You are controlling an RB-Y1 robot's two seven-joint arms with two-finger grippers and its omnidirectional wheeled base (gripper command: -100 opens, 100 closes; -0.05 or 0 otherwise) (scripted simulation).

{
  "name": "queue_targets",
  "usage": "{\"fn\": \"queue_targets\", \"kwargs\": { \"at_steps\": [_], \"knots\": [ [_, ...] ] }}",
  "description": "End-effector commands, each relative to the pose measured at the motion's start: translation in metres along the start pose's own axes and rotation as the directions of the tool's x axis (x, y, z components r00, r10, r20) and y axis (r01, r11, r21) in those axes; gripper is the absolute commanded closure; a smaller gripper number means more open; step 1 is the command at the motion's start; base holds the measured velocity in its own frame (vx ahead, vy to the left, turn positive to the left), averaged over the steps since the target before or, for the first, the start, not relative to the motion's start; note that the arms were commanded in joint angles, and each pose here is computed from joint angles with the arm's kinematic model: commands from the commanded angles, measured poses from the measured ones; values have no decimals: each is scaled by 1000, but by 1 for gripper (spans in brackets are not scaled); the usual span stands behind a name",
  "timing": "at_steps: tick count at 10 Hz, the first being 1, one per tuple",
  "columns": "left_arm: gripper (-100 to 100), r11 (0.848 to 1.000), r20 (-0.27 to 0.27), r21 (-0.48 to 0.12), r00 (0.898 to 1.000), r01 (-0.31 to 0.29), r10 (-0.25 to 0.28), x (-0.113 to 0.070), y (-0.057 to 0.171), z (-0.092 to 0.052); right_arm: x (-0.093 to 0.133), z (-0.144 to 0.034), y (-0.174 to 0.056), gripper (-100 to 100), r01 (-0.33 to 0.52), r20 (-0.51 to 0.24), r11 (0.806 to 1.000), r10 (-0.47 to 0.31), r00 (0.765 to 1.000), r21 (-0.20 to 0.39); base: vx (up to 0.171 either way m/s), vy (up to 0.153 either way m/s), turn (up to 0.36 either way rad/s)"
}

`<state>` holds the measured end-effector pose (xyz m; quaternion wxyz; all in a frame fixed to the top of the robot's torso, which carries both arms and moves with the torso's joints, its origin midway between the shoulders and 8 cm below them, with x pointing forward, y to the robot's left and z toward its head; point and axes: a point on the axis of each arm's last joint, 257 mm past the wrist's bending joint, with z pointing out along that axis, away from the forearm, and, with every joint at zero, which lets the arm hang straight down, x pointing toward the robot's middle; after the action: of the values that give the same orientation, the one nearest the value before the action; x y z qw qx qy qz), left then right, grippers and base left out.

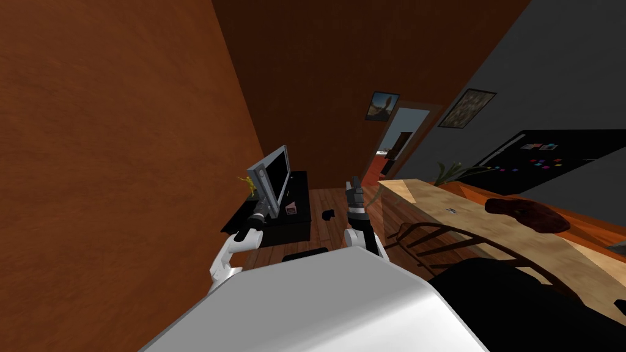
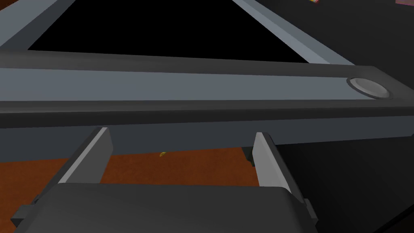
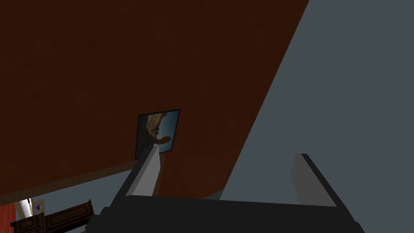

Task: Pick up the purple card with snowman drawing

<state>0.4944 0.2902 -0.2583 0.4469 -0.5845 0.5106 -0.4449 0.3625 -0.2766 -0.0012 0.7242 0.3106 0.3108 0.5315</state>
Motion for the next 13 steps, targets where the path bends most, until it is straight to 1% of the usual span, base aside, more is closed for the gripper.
{"fn": "queue_targets", "kwargs": {
  "at_steps": [1, 2, 3, 4, 5, 6, 7, 8, 9, 10, 11, 12, 13],
  "knots": [
    [-100, 999, 3, -38, 1000, 11, -11, -1, 9, 4, 0, 0, 0, 0, 0, 0, 1000, 0, 1000, 0, 10, -13, -10],
    [-100, 996, 1, -85, 1000, 30, -30, 2, 23, 10, 0, 0, 0, 0, 0, 0, 1000, 0, 1000, 0, 20, -18, -18],
    [-100, 995, 4, -97, 1000, 30, -30, 1, 26, 9, 0, 0, 0, 0, 0, 0, 1000, 0, 1000, 0, 19, -16, -13],
    [-100, 987, 4, -150, 999, 48, -48, 4, 41, 14, 0, 0, 0, 0, 0, 0, 1000, 0, 1000, 0, 24, -17, -21],
    [-100, 980, 2, -190, 998, 65, -66, 9, 52, 19, 0, 0, 0, 0, 0, 0, 1000, 0, 1000, 0, 35, -29, -37],
    [-100, 976, 7, -210, 998, 65, -65, 8, 57, 18, 0, 0, 0, 0, 0, 0, 1000, 0, 1000, 0, 36, -24, -5],
    [-100, 975, 8, -214, 998, 65, -65, 7, 58, 18, 0, 0, 0, 0, 0, 0, 1000, 0, 1000, 0, 19, -12, 7],
    [-100, 961, 10, -264, 997, 80, -80, 11, 72, 21, 0, 0, 0, 0, 0, 0, 1000, 0, 1000, 0, 32, -27, -15],
    [-100, 949, 9, -302, 995, 94, -96, 16, 82, 24, 0, 0, 0, 0, 0, 0, 1000, 0, 1000, 0, 55, -33, -26],
    [-100, 942, 16, -323, 995, 94, -94, 15, 88, 22, 0, 0, 0, 0, 0, 0, 1000, 0, 1000, 0, 43, -27, -7],
    [-100, 927, 16, -359, 994, 105, -107, 19, 98, 25, 0, 0, 0, 0, 0, 0, 1000, 0, 1000, 0, 50, -31, -7],
    [-100, 921, 21, -375, 994, 105, -105, 18, 102, 24, 0, 0, 0, 0, 0, 0, 1000, 0, 1000, 0, 39, -24, -6],
    [-100, 903, 22, -413, 993, 115, -116, 23, 112, 25, 0, 0, 0, 0, 0, 0, 1000, 0, 1000, 0, 41, -29, -7]
  ]
}}
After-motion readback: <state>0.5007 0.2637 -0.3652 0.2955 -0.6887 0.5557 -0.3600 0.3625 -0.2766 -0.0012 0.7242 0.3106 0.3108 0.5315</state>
